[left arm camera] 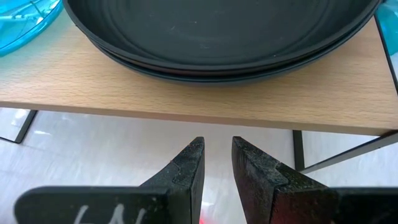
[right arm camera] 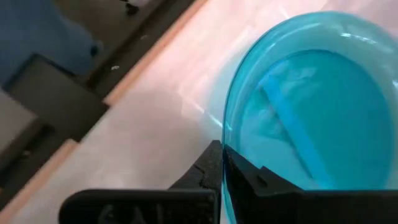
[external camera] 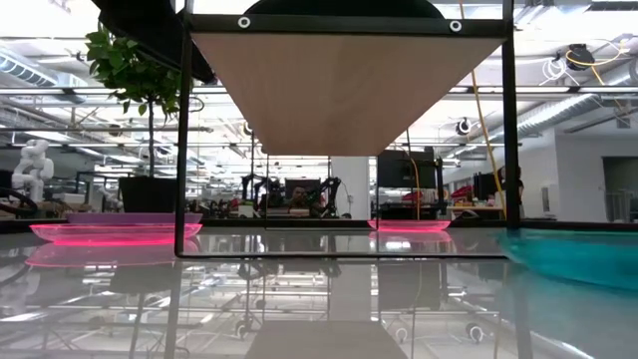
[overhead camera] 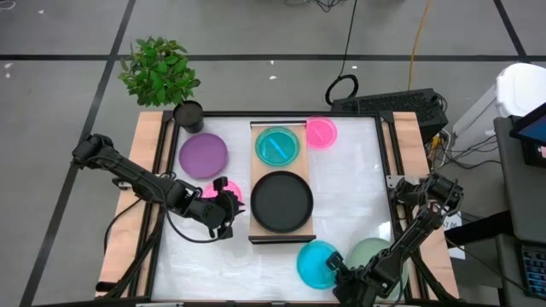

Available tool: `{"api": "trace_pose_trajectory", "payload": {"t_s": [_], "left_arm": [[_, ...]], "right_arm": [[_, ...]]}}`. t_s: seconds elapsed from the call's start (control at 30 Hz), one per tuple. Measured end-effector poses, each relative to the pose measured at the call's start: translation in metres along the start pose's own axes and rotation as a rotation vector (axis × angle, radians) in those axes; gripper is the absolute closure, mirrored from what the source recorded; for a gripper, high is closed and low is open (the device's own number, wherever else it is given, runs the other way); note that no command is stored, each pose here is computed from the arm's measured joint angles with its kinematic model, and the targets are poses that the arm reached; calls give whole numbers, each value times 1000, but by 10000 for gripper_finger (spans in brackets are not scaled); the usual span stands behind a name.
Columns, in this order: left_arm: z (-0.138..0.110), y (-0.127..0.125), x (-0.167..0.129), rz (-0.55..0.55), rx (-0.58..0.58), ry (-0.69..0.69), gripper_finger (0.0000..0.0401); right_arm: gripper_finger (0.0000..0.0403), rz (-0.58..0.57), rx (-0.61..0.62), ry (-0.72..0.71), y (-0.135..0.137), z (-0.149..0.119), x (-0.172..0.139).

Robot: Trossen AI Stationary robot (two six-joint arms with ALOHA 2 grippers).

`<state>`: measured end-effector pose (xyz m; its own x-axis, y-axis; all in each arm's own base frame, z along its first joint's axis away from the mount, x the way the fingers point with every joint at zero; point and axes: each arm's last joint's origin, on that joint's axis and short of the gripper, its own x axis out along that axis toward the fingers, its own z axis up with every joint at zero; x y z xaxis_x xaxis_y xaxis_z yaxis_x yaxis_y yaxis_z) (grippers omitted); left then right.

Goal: Place and stack plates onto a shelf
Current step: Stack the blue plate on top of the blue plate

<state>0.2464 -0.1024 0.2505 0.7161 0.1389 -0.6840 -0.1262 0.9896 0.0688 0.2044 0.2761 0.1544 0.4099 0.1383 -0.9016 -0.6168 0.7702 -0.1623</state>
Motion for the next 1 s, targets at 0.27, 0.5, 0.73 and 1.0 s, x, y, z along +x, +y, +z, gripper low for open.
{"api": "trace_pose_trajectory", "payload": {"t_s": [0.27, 0.5, 0.73, 1.0], "left_arm": [[0, 0, 0, 0, 0, -1, 313], [0, 0, 0, 0, 1, -1, 313], [0, 0, 0, 1, 1, -1, 313], [0, 0, 0, 1, 4, -1, 313]], "right_arm": [[403, 10, 24, -94, -6, 7, -28], [403, 20, 38, -146, -11, 9, -49], [403, 12, 56, -210, -18, 10, -73], [403, 4, 138, -132, -28, 1, -104]]}}
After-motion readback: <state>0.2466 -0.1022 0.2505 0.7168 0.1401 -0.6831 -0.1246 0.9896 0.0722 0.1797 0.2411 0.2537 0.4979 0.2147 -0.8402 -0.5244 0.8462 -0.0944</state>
